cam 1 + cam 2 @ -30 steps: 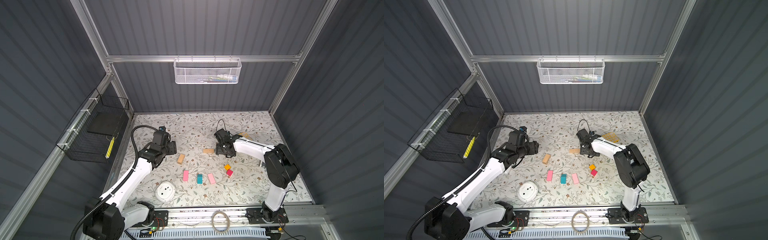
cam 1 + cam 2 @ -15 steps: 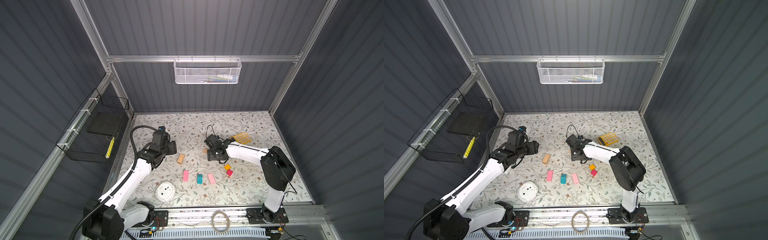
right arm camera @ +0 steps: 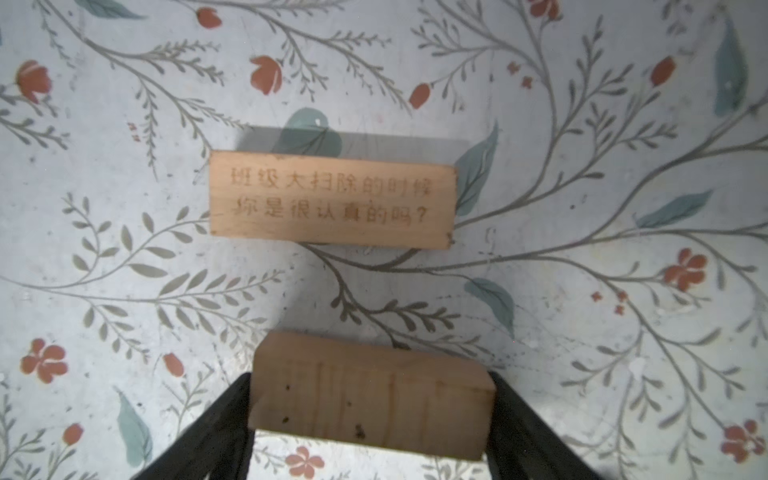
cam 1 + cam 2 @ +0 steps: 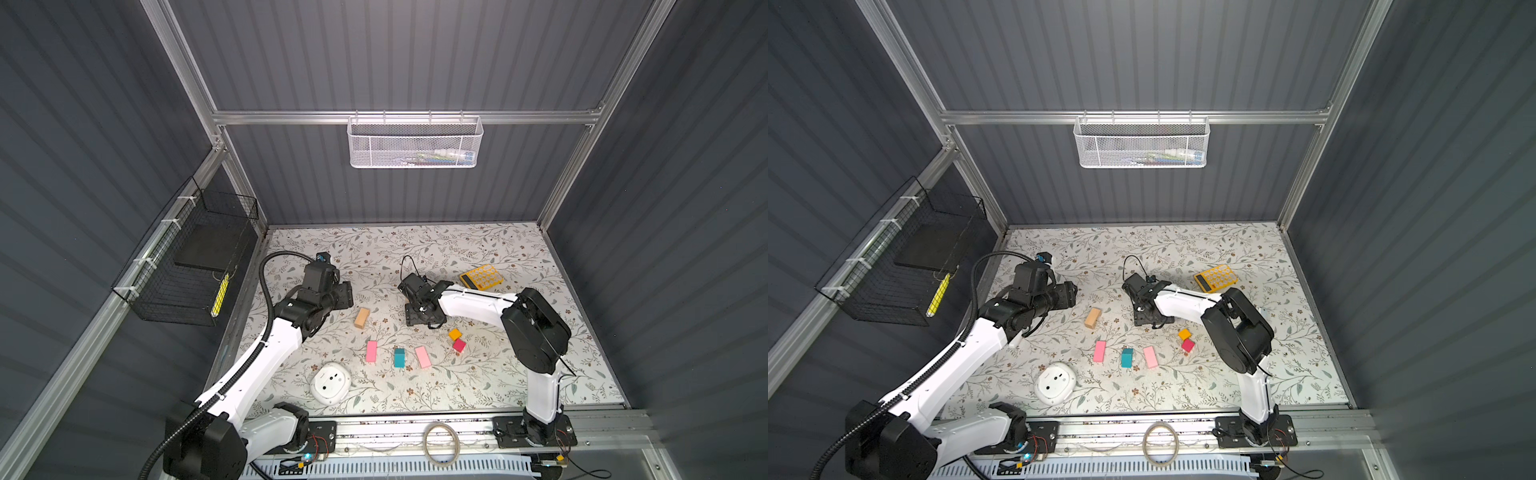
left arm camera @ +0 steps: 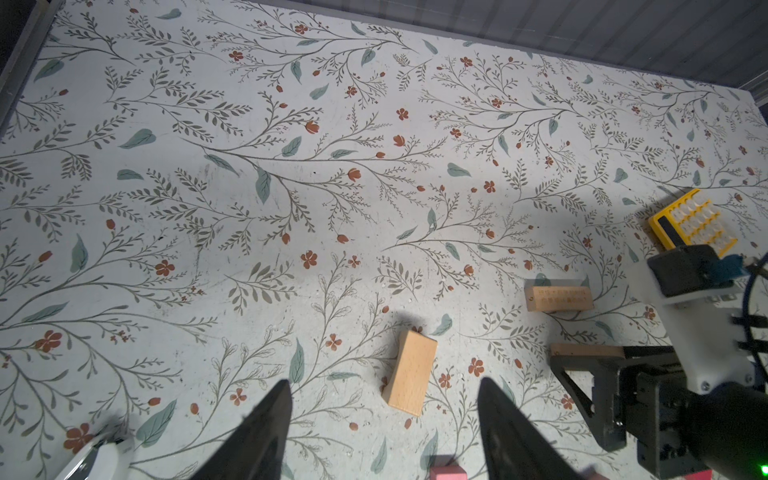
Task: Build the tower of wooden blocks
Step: 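Close the right gripper on the plain block and carry it toward the printed block, then lower the plain block onto the table against the printed block's near side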
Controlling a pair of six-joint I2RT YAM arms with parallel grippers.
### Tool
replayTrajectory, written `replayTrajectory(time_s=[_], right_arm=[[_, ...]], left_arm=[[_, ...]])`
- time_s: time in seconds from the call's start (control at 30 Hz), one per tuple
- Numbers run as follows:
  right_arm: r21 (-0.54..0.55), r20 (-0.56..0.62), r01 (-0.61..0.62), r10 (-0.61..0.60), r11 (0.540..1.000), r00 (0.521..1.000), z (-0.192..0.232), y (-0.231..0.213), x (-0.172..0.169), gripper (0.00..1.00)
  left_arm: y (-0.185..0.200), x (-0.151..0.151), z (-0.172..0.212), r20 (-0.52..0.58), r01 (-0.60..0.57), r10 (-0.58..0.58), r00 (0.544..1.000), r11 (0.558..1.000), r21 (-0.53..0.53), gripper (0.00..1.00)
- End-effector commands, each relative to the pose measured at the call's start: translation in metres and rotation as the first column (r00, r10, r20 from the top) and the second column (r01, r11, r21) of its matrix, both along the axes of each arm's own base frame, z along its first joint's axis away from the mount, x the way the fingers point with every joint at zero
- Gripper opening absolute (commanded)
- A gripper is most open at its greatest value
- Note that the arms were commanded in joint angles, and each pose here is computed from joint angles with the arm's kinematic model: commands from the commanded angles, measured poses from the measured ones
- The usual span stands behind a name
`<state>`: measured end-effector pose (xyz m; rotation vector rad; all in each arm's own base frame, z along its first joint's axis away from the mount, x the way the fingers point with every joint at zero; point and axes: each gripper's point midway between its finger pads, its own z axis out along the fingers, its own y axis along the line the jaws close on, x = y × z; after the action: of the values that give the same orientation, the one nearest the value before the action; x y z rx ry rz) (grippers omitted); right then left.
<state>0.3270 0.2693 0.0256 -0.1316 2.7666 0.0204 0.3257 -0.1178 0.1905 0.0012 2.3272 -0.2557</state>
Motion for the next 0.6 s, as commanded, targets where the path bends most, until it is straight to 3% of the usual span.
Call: replayTrajectory(time_s=[0.0, 0.57], right_arm=[[0.005, 0.002, 0.000, 0.000, 1.000, 1.000, -0.002, 0.007, 0.004, 0.72], [-0.029, 0.004, -0.009, 0.009, 1.000, 1.000, -0.010, 0.010, 0.017, 0.74]], left_arm=[[-0.003, -0.001, 0.009, 0.015, 0.009, -0.008, 1.000, 1.000, -0.016, 0.71], [0.000, -0.003, 0.009, 0.017, 0.003, -0.003, 1.000, 1.000, -0.002, 0.71]])
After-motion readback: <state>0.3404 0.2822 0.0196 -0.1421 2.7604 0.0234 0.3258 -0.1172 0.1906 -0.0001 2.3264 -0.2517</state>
